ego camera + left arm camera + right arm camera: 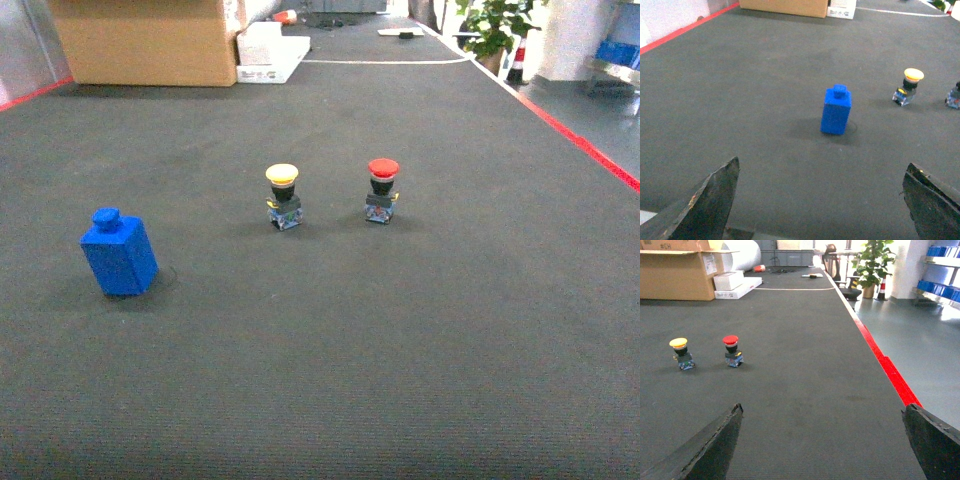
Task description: Pick blue part to blue bin on bottom shelf
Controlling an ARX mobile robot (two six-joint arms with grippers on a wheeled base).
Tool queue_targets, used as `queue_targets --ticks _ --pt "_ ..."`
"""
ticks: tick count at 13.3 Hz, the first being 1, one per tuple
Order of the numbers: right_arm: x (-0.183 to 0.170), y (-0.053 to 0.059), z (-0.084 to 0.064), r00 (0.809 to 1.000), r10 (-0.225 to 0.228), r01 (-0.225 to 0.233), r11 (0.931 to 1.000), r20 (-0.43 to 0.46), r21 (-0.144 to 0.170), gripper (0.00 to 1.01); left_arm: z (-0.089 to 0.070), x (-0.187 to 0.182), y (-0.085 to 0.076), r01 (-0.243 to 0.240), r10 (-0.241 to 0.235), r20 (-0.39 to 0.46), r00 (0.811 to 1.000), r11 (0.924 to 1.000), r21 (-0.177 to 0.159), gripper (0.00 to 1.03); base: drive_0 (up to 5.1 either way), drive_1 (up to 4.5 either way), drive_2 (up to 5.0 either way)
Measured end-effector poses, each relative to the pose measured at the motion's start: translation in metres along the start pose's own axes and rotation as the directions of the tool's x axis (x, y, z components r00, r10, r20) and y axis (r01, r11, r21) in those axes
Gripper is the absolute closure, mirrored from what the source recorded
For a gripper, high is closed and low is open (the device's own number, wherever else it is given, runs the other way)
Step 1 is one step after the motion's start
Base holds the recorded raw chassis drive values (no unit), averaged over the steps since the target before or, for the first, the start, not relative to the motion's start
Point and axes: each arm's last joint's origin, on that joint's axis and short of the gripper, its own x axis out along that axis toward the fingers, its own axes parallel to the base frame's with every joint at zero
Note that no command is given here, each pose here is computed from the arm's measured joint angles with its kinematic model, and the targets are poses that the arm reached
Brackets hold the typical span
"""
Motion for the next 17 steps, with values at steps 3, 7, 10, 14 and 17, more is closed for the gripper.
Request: queue_targets --ticks 3,7,10,14,17 --pt "0.000 0.000 0.000 1.000 0.000 0.000 1.0000 0.000 0.000 0.03 0.020 0.052 -0.013 0.086 -0.085 0.045 0.995 0.9957 -0.035 0.05 0.0 0.00 0.0" --pt "0.000 0.000 0.000 1.000 0.000 0.000 1.0000 0.000 0.000 0.03 -0.008 0.143 -0.033 0.181 -0.182 -0.087 0.979 0.9832 -0.026 0.05 0.0 0.00 0.0" --pt "0.000 0.000 0.000 1.000 0.000 0.000 1.0000 0.000 0.000 0.03 -0.034 0.184 -0.034 0.178 -0.177 -0.166 0.970 0.9840 -0.007 0.05 0.0 0.00 0.0" --pt "0.000 0.000 0.000 1.000 0.000 0.000 1.0000 0.000 0.000 0.03 -0.047 0.232 -0.033 0.161 -0.158 -0.184 0.970 0.9870 -0.003 0.05 0.0 0.00 0.0" --pt "0.000 0.000 0.000 1.000 0.000 0.000 1.0000 0.000 0.000 0.03 -0.055 0.263 -0.036 0.181 -0.177 -0.197 0.964 0.9835 0.003 0.05 0.0 0.00 0.0"
